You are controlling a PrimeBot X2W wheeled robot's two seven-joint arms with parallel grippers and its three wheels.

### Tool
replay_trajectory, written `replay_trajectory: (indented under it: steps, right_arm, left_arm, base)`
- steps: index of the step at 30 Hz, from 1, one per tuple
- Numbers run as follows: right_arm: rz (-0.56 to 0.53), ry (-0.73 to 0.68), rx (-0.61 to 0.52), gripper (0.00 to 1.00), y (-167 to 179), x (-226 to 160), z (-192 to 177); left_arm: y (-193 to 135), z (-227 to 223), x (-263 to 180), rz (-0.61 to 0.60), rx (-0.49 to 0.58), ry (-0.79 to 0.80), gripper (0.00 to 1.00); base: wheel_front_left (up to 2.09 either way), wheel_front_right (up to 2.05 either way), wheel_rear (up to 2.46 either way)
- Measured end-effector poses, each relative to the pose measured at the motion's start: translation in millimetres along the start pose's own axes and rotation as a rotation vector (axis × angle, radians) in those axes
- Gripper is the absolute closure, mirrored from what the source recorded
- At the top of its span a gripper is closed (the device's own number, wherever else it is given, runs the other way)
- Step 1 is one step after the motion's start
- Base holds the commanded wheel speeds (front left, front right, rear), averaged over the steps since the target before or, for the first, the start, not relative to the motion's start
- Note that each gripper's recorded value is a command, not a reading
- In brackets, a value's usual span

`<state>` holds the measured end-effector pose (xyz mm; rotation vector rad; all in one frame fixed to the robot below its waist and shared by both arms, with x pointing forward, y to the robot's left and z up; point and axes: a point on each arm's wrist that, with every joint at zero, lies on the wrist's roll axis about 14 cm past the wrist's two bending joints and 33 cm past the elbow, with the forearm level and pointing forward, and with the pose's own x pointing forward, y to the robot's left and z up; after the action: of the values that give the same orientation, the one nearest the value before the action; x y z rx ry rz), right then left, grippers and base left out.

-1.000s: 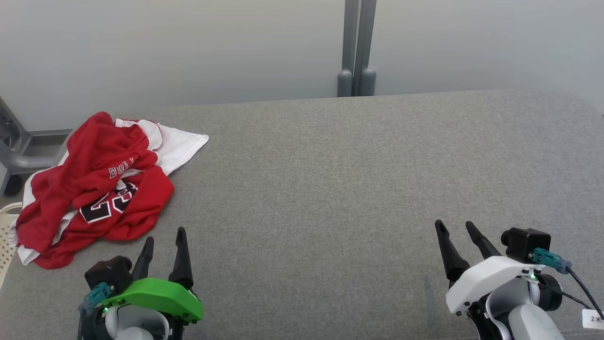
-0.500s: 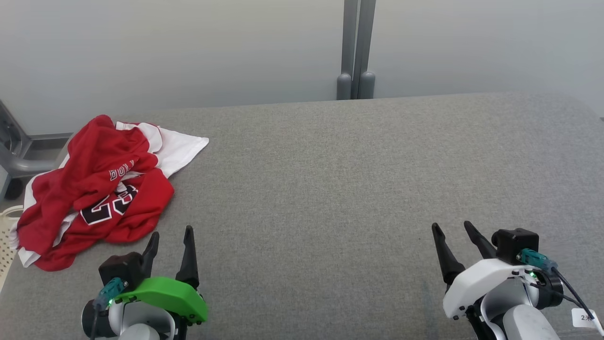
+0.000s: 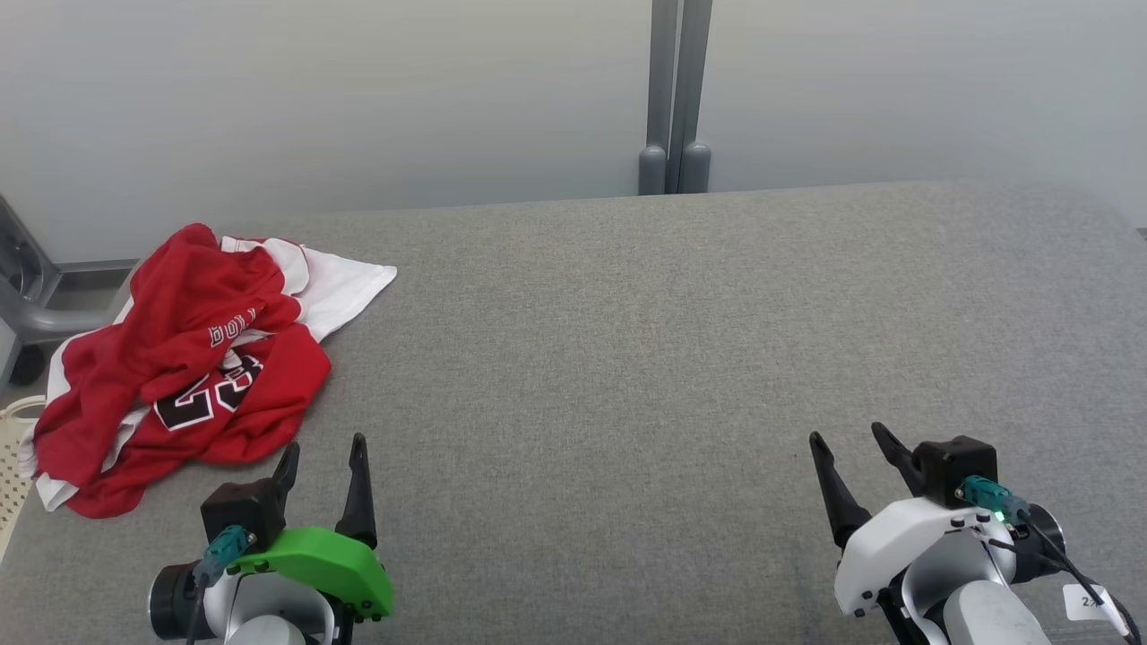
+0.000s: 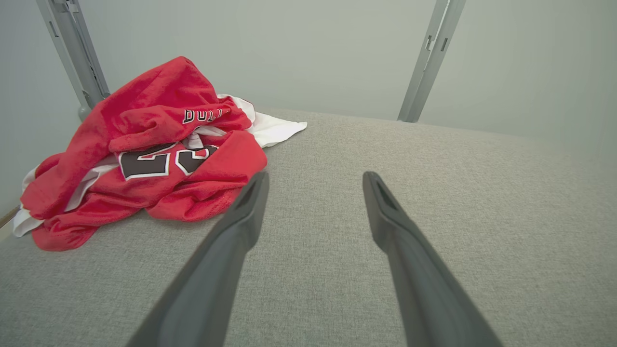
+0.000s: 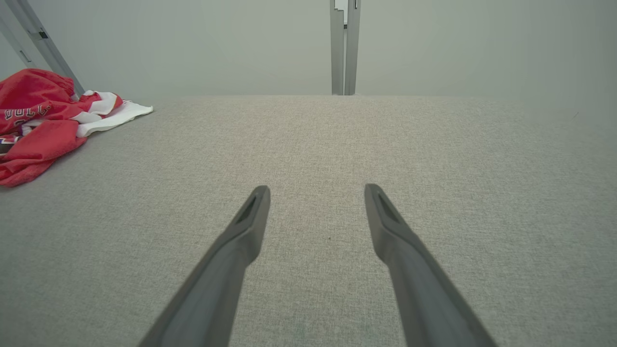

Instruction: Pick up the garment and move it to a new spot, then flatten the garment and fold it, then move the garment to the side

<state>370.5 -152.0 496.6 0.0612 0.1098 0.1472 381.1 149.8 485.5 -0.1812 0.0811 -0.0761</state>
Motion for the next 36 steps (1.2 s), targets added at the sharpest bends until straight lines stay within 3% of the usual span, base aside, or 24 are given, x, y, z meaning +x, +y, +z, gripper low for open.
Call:
replay_trajectory:
  steps: [15,36]
  right_arm:
    - [0.018,-0.003,-0.108,0.0,5.9,-1.0,1.6]
    - [0.034,-0.011,-0.112,0.0,11.2,1.1,3.6]
  left_arm:
    - [-2.7,3.5,-1.6,-0.01,0.072,-0.017,0.0]
    - [5.7,4.7,-6.1,0.016,0.061,-0.02,0.0]
  base:
    - [0.0,0.0,0.0]
    - [0.0,0.0,0.0]
